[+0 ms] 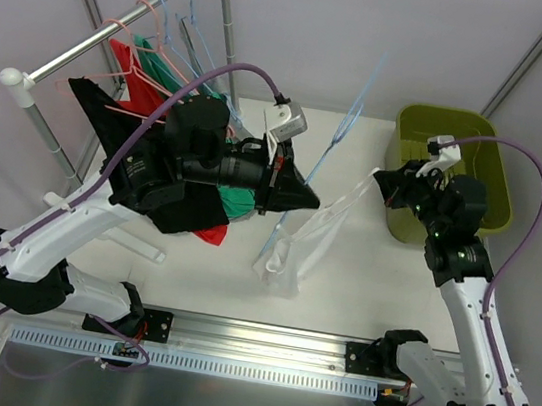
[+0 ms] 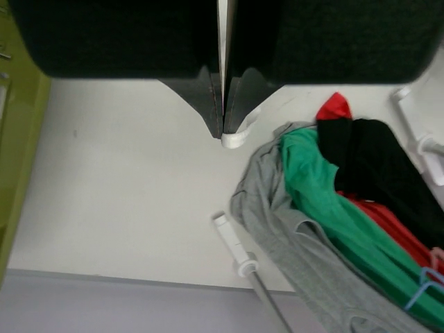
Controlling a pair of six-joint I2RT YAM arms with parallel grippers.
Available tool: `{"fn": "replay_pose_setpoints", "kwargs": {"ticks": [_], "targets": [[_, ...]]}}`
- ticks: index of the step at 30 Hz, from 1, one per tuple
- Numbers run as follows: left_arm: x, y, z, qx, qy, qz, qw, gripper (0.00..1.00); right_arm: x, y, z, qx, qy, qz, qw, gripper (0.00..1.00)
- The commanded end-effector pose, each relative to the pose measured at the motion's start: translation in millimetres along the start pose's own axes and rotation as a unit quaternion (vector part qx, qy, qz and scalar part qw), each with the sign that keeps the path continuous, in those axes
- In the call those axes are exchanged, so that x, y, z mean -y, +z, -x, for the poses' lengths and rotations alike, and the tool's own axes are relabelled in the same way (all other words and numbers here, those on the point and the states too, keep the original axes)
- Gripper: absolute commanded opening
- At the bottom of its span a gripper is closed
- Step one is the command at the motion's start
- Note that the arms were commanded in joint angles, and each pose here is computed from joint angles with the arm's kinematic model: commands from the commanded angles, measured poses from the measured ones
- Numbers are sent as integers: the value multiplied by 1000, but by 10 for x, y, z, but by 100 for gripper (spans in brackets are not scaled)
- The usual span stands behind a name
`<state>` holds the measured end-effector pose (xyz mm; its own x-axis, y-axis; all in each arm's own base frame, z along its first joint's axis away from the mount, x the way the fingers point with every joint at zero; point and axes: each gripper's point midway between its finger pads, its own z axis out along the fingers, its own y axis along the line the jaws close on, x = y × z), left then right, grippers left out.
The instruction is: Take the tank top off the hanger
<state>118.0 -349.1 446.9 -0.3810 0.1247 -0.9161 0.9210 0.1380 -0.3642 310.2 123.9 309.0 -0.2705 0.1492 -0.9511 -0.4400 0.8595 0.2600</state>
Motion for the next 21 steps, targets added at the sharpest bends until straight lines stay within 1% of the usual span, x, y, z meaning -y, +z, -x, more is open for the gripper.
{"fn": "replay_pose_setpoints", "kwargs": {"ticks": [1,2,3,4,5,6,7,8,9,10,11,12,13,14,15,16,17,18,19,21], "targets": [[-423,196,608,139,146,87,976,0,-373,-190,94,16,34,82,996,0],[-626,187,744,171,163,140,961,0,-478,-235,90,12,47,107,993,1],[-741,226,814,190,188,162,950,0,-521,-269,92,12,51,116,992,0],[-819,226,1002,235,237,184,925,0,-577,-335,105,13,54,124,991,0],[-971,172,1122,262,252,230,903,0,-617,-384,116,14,55,131,990,1],[-1116,228,1146,272,265,257,889,0,-641,-423,114,12,59,134,989,0],[-1199,232,1198,274,305,280,868,0,-674,-497,118,11,61,135,989,1],[-1215,223,1310,294,318,291,853,0,-680,-527,108,9,62,134,989,1],[-1363,294,1295,283,318,316,848,0,-686,-565,64,-1,66,132,989,1],[-1372,244,1405,290,326,332,836,0,-697,-601,54,-2,64,132,989,1],[-1408,233,1431,291,322,343,833,0,-683,-609,23,-6,65,128,990,0],[-1420,220,1452,293,321,349,830,0,-658,-617,-36,-16,68,120,990,2],[-1404,212,1453,292,326,348,829,0,-633,-614,-66,-19,67,113,991,8],[-1383,187,1467,298,319,348,830,0,-564,-594,-120,-22,72,96,993,20],[-1355,77,1485,304,299,362,829,0,-527,-580,-160,-25,82,85,993,60],[-1317,29,1477,313,269,364,835,0,-484,-556,-204,-28,87,76,993,69],[-1289,-40,1462,317,248,374,835,0,-419,-505,-289,-39,94,63,993,76],[-1199,-206,1481,330,225,385,832,0,-385,-474,-342,-47,98,56,992,87],[-1171,-275,1365,339,175,409,829,0,-357,-443,-374,-52,101,51,992,92],[-1066,-441,1201,344,124,427,827,0,-295,-358,-471,-71,108,43,991,98]]}}
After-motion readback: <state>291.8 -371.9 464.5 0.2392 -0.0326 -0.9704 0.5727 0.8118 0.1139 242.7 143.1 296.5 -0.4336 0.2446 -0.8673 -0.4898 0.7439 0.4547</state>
